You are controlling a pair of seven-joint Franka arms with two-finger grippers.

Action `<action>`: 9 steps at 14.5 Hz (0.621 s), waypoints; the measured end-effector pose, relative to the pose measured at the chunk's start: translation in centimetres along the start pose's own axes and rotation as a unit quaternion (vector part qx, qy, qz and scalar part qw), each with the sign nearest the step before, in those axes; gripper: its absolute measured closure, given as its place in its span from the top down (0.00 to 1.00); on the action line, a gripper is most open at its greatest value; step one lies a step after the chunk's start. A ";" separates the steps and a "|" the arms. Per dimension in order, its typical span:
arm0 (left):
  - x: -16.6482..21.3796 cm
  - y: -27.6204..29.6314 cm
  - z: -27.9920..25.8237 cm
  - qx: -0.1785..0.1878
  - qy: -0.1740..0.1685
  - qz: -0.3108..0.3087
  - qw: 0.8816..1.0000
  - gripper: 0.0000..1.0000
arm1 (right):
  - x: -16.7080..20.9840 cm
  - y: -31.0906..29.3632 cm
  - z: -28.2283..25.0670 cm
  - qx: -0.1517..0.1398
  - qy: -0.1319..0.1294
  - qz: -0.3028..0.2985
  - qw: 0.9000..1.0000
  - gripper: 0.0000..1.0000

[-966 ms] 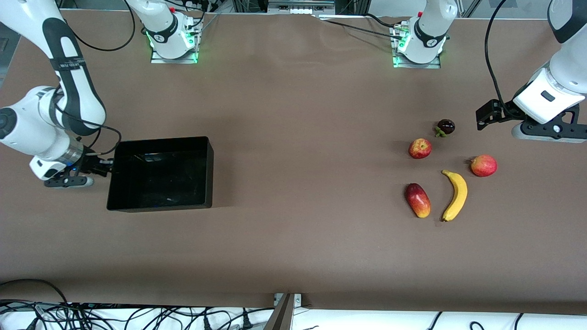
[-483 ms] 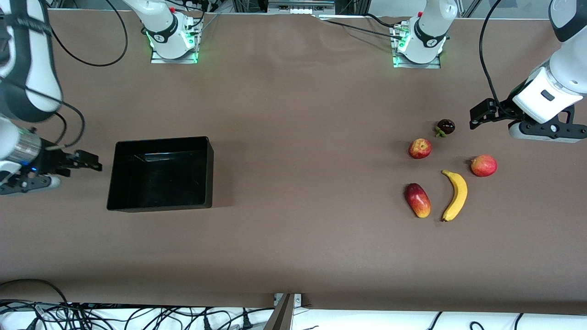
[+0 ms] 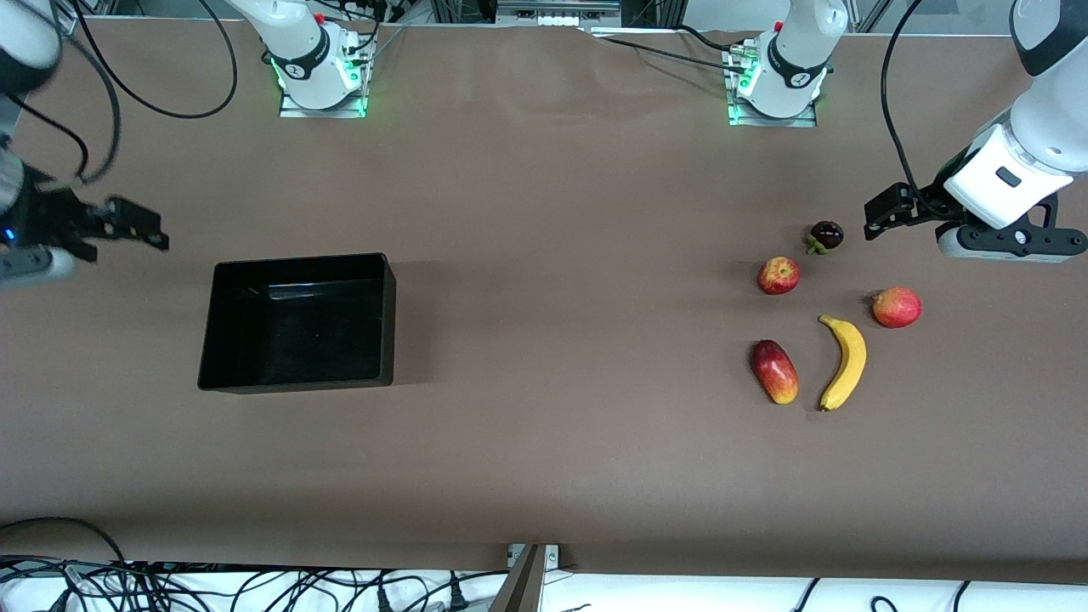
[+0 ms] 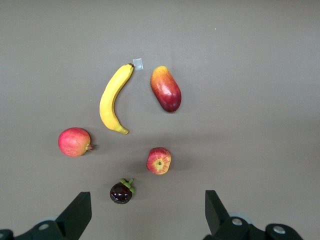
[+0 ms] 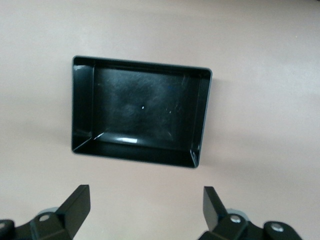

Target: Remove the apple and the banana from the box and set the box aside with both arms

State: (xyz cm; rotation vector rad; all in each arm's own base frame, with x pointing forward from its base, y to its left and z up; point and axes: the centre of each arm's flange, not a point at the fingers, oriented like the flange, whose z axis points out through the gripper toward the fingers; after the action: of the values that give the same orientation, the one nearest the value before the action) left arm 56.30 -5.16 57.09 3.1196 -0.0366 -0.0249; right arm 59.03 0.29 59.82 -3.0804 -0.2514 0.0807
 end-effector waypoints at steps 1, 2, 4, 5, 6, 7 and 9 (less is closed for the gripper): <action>0.0 0.0 0.0 0.000 0.000 0.000 1.000 1.00 | -0.8 -0.1 -0.9 0.001 -0.001 0.000 1.000 1.00; 0.0 0.0 0.0 0.000 0.000 0.000 1.000 1.00 | -1.4 -0.2 -1.5 0.001 -0.002 -0.001 1.000 1.00; 0.0 -0.1 0.0 0.000 -0.001 -0.001 1.000 1.00 | -2.5 -0.3 -1.4 0.003 -0.006 0.000 1.000 1.00; -0.1 -0.1 0.1 0.000 -0.004 -0.001 1.000 1.00 | -3.0 -0.4 -1.1 0.004 -0.009 0.000 1.000 1.00; -0.1 -0.2 0.1 0.000 -0.007 -0.002 1.000 1.00 | -3.5 -0.4 -0.8 0.004 -0.011 0.000 1.000 1.00; -0.2 -0.4 0.1 0.001 -0.010 -0.004 1.000 1.00 | -3.9 -0.4 -0.6 0.005 -0.012 0.000 1.000 1.00; -0.2 -1.0 0.2 0.001 -0.013 -0.009 1.000 1.00 | -4.1 -0.5 -0.5 0.005 -0.010 -0.001 1.000 1.00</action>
State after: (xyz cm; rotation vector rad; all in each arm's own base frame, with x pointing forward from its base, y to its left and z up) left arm 56.09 -4.20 56.88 3.1209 -0.0104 -0.0648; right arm 54.94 0.12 60.54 -3.0710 -0.2528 0.1134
